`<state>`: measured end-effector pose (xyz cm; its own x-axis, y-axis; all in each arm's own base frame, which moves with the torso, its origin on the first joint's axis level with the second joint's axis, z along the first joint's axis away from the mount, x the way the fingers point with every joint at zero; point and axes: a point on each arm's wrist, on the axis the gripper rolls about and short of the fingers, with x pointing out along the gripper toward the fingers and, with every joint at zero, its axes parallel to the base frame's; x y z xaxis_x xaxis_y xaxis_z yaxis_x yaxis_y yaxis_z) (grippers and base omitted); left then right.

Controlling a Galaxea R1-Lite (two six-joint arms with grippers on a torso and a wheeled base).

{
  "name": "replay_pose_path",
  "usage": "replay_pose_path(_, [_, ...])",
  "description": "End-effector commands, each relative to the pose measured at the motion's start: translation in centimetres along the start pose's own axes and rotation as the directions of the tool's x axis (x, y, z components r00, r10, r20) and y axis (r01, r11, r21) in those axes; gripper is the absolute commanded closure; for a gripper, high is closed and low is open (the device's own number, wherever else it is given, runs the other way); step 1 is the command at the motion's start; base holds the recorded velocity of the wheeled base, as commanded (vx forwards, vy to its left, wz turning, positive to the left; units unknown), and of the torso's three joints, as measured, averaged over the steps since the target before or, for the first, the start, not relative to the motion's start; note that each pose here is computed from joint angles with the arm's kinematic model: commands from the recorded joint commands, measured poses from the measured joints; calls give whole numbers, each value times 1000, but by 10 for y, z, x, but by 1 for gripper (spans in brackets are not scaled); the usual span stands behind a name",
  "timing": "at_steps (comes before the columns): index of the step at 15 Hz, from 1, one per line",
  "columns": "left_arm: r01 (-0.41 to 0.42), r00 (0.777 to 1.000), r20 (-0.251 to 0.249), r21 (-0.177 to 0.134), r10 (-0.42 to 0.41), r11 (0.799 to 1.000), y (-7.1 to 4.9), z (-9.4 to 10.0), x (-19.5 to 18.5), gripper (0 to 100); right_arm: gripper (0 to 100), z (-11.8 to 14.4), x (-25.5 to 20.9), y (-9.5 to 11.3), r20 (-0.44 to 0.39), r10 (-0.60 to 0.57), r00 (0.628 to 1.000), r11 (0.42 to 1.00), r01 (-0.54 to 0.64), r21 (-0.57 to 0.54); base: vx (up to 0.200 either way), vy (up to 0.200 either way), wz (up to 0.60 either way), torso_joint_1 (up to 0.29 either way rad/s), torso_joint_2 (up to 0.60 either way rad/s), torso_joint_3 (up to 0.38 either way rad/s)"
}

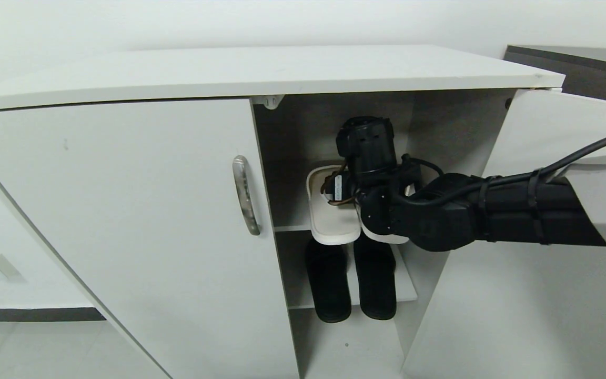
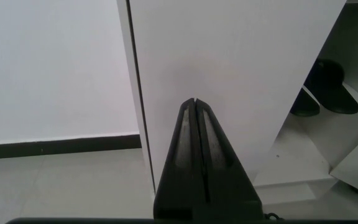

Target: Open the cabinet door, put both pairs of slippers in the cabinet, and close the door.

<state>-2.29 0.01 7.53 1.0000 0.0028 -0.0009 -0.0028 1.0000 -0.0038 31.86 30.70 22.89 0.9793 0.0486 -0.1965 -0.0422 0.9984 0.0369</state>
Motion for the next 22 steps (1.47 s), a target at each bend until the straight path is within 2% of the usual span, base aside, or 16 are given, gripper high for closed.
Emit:
replay_pose_path(1, [0,1000,-1,-1,0,1000,0,0,0,100,0,8,-18,-5,4,17,1000,1000,-17,2,0,0,0,0,0,0])
replay_pose_path(9, [1,1000,-1,-1,-1,1000,0,0,0,100,0,1,-91,-20,-16,119,993,993,-119,-21,0,0,0,0,0,0])
replay_pose_path(14, [1,1000,-1,1,-1,1000,0,0,0,100,0,-39,-136,-54,-24,248,968,968,-249,-36,0,0,0,0,0,0])
replay_pose_path(18, [1,1000,-1,1,-1,1000,0,0,0,100,0,-42,-141,-54,-38,322,946,945,-323,-56,0,0,0,0,0,0])
replay_pose_path(19, [1,1000,-1,2,-1,1000,0,0,0,100,100,-42,-142,-53,-38,326,945,943,-328,-57,0,0,0,0,0,0])
replay_pose_path(22, [1,1000,-2,2,-1,1000,0,0,0,100,100,-42,-143,-53,-38,327,944,943,-329,-57,0,0,0,0,0,0])
